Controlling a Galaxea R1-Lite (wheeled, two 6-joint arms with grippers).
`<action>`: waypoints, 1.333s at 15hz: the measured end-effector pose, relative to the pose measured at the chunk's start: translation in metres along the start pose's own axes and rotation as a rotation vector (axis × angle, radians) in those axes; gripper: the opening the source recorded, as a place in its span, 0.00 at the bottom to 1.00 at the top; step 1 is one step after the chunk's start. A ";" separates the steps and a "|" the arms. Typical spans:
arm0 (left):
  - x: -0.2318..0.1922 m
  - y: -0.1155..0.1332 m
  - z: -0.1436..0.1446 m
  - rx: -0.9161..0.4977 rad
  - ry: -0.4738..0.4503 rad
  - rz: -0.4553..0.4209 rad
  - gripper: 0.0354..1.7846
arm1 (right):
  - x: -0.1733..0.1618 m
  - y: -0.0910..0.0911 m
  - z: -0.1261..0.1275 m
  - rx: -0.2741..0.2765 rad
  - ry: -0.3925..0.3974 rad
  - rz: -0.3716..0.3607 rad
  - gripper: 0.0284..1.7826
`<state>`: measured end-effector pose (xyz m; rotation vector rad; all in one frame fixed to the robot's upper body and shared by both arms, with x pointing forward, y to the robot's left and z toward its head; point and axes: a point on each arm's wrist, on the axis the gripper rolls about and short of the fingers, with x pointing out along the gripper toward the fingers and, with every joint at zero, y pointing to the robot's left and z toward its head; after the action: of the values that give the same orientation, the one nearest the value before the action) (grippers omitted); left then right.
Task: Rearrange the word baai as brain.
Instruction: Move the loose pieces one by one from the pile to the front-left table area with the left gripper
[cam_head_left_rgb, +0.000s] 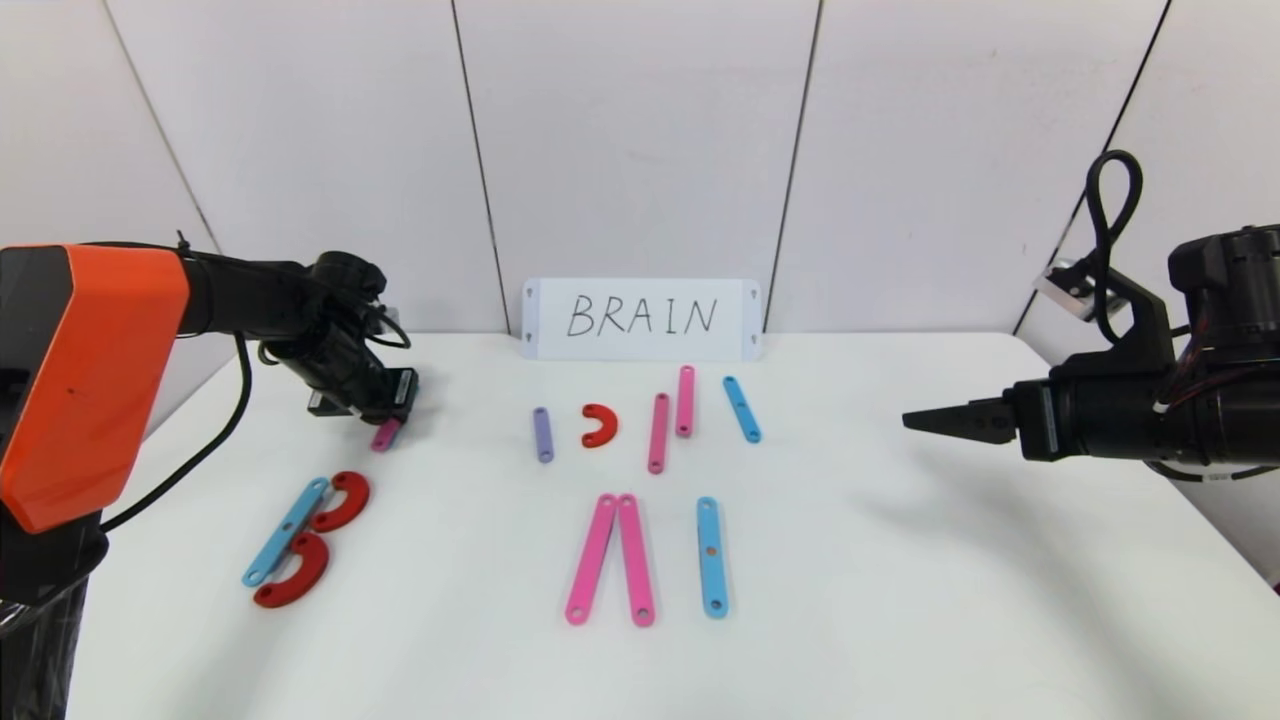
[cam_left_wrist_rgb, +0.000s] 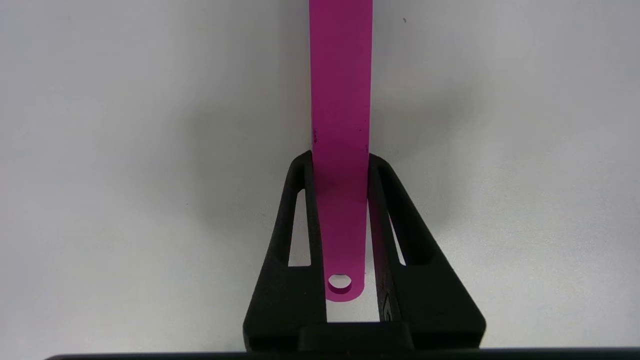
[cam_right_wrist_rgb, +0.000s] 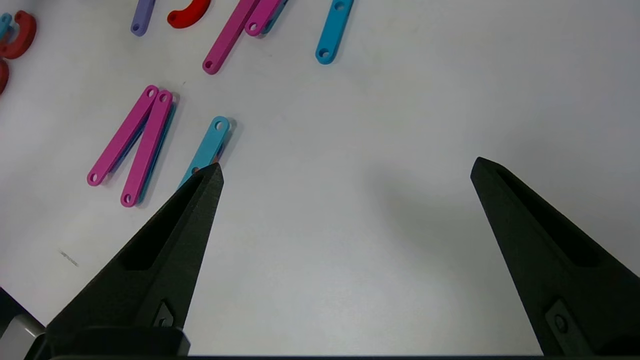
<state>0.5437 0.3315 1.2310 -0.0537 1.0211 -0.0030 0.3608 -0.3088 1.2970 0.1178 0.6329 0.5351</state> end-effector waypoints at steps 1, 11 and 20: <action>-0.003 0.000 0.000 -0.003 0.003 -0.001 0.15 | 0.000 0.000 0.000 -0.002 0.001 0.002 0.97; -0.081 -0.032 -0.031 0.037 -0.016 -0.048 0.15 | 0.001 0.001 0.000 -0.003 0.004 0.005 0.97; -0.106 -0.053 -0.098 0.073 0.096 -0.036 0.15 | 0.002 0.001 -0.001 -0.002 0.008 0.006 0.97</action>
<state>0.4060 0.2774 1.2724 -0.0058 1.1145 -0.0763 0.3613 -0.3066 1.2951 0.1155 0.6403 0.5428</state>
